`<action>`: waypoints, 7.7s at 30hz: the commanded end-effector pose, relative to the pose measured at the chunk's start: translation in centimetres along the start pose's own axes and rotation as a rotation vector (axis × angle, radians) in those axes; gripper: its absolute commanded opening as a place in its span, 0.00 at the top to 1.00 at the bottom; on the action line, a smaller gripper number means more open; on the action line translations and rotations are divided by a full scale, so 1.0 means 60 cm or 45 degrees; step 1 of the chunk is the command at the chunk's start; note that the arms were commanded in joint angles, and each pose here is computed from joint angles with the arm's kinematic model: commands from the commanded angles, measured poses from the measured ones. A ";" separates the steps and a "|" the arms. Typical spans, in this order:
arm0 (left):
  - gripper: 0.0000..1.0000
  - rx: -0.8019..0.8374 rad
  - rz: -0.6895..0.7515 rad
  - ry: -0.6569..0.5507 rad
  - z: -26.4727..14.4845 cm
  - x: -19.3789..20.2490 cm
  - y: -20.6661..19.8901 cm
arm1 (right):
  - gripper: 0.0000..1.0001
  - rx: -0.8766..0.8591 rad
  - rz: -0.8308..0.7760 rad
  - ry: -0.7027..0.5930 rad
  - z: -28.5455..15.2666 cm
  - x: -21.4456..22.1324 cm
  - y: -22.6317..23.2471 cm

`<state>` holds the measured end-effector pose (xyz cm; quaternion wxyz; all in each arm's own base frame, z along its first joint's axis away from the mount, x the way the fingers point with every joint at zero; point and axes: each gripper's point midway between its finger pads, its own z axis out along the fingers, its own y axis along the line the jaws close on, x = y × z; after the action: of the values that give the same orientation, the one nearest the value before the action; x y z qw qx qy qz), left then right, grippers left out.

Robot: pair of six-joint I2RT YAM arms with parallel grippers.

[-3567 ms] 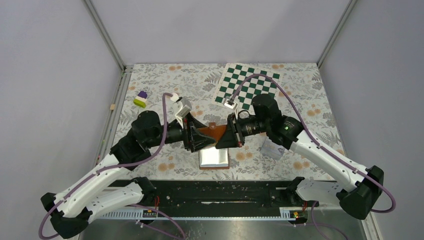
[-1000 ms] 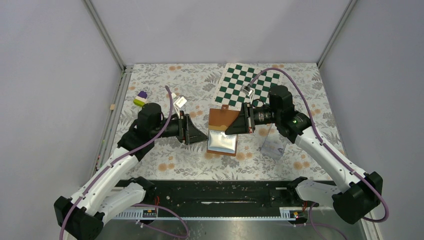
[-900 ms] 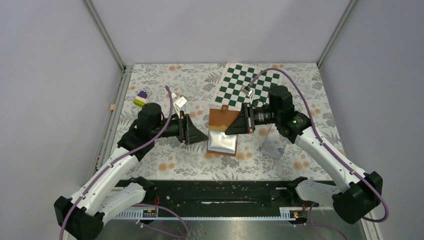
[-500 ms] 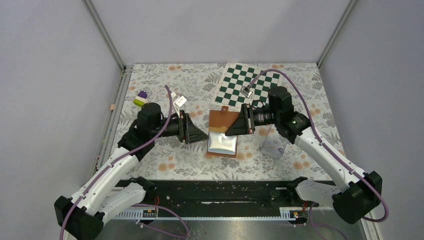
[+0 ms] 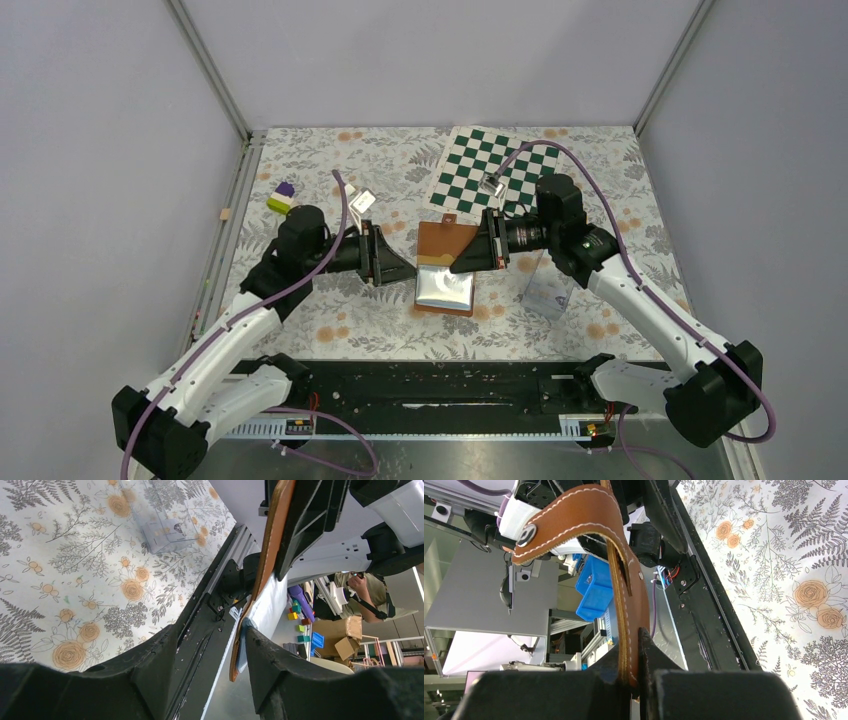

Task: Put the credit cards into the card holder
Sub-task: Open the card holder at the center of the board.

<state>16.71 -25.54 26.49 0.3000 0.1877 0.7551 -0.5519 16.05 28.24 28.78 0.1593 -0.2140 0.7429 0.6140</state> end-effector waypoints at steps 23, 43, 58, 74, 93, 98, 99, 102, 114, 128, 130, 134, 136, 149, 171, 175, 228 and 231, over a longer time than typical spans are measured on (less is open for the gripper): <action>0.50 0.280 0.127 -0.041 0.005 -0.032 -0.095 | 0.95 -0.196 0.013 0.027 0.007 -0.007 0.025; 1.00 0.305 -0.041 -0.131 0.024 -0.036 -0.083 | 0.17 -0.173 -0.029 -0.072 0.003 -0.027 0.033; 1.00 0.249 -0.442 -0.173 0.025 -0.050 -0.043 | 0.01 -0.136 -0.197 -0.141 -0.018 -0.016 0.037; 1.00 0.341 -0.502 -0.092 0.019 -0.047 -0.070 | 0.34 0.063 -0.182 -0.274 -0.009 -0.064 -0.009; 0.27 0.382 -0.361 -0.090 0.004 -0.019 -0.093 | 1.00 -0.008 -0.101 -0.374 -0.013 -0.074 0.012; 0.30 0.388 -0.279 -0.076 0.006 -0.014 -0.105 | 1.00 0.027 -0.053 -0.401 -0.015 -0.078 0.005; 0.33 0.370 -0.263 -0.073 0.009 -0.013 -0.103 | 1.00 0.020 -0.036 -0.399 -0.015 -0.077 0.006; 0.58 0.305 -0.228 -0.058 0.017 -0.009 -0.093 | 0.98 -0.034 0.013 -0.395 -0.013 -0.075 0.014; 1.00 0.279 -0.245 -0.030 0.027 -0.008 -0.097 | 0.49 -0.094 0.007 -0.328 0.016 -0.052 0.012; 1.00 -0.008 -0.018 0.092 0.010 0.034 -0.033 | 1.00 -0.276 -0.005 -0.264 0.004 -0.033 0.069; 1.00 -0.052 0.025 0.111 0.008 0.038 -0.021 | 1.00 -0.324 -0.013 -0.234 -0.003 -0.021 0.085; 1.00 -0.036 0.047 0.154 0.014 0.040 -0.019 | 0.78 -0.400 -0.019 -0.215 -0.013 -0.007 0.105; 1.00 -0.040 0.045 0.172 0.016 0.040 -0.018 | 0.72 -0.393 -0.009 -0.211 -0.011 -0.006 0.101; 1.00 -0.204 0.063 0.151 0.016 0.038 0.025 | 1.00 -0.424 0.009 -0.104 0.006 0.019 0.108; 0.13 -0.493 0.349 -0.347 -0.106 -0.084 -0.015 | 1.00 -0.036 0.192 -0.239 0.049 -0.012 -0.022; 0.02 -0.473 0.352 -0.460 -0.134 -0.091 -0.037 | 1.00 0.112 0.248 -0.326 0.056 -0.023 -0.078; 0.01 -0.724 -0.322 -0.045 -0.062 0.069 0.110 | 0.09 1.192 0.531 -0.252 -0.020 0.109 -0.312; 0.01 -0.746 -0.383 0.000 -0.055 0.088 0.123 | 0.11 1.194 0.438 -0.139 -0.011 0.097 -0.306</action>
<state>16.37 -20.32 19.99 0.2814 0.0077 0.8893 -0.3605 19.76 24.13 9.24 0.1566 0.1132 0.9428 0.2718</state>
